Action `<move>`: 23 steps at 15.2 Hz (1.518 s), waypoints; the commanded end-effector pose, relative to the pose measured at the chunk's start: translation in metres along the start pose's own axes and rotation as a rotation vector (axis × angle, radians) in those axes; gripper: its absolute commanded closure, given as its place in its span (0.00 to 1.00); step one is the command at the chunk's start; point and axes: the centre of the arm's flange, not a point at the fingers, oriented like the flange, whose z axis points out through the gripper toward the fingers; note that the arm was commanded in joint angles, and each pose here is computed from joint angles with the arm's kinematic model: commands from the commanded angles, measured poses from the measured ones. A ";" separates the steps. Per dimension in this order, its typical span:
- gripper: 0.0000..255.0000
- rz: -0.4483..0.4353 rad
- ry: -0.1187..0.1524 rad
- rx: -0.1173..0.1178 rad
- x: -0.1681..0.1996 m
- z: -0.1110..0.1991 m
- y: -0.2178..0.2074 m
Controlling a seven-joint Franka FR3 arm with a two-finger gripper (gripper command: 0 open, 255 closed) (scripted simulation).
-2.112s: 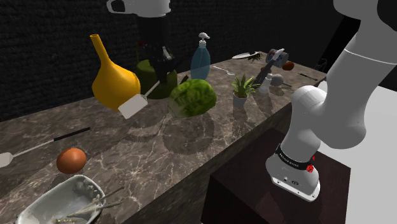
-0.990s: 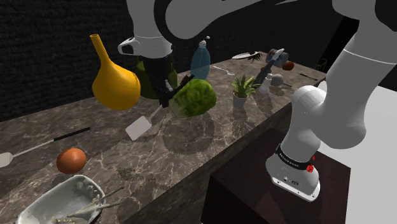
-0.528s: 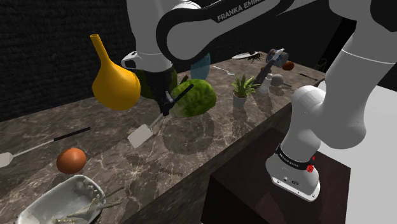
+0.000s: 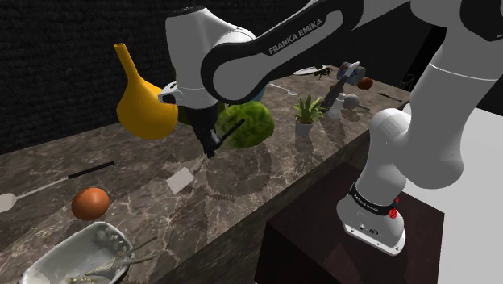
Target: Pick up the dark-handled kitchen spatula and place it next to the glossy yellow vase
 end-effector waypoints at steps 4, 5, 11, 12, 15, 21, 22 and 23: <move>1.00 -0.001 -0.003 0.003 0.002 0.028 -0.001; 1.00 -0.001 -0.003 0.003 0.002 0.034 -0.001; 1.00 -0.001 -0.003 0.003 0.002 0.037 -0.001; 1.00 -0.001 -0.003 0.003 0.002 0.037 -0.001; 0.00 -0.002 -0.003 0.003 0.002 0.037 -0.001; 0.00 -0.001 -0.003 0.003 0.002 0.011 -0.001; 0.00 -0.001 -0.003 0.003 0.002 -0.002 -0.001; 0.00 -0.001 -0.003 0.003 0.002 -0.013 -0.001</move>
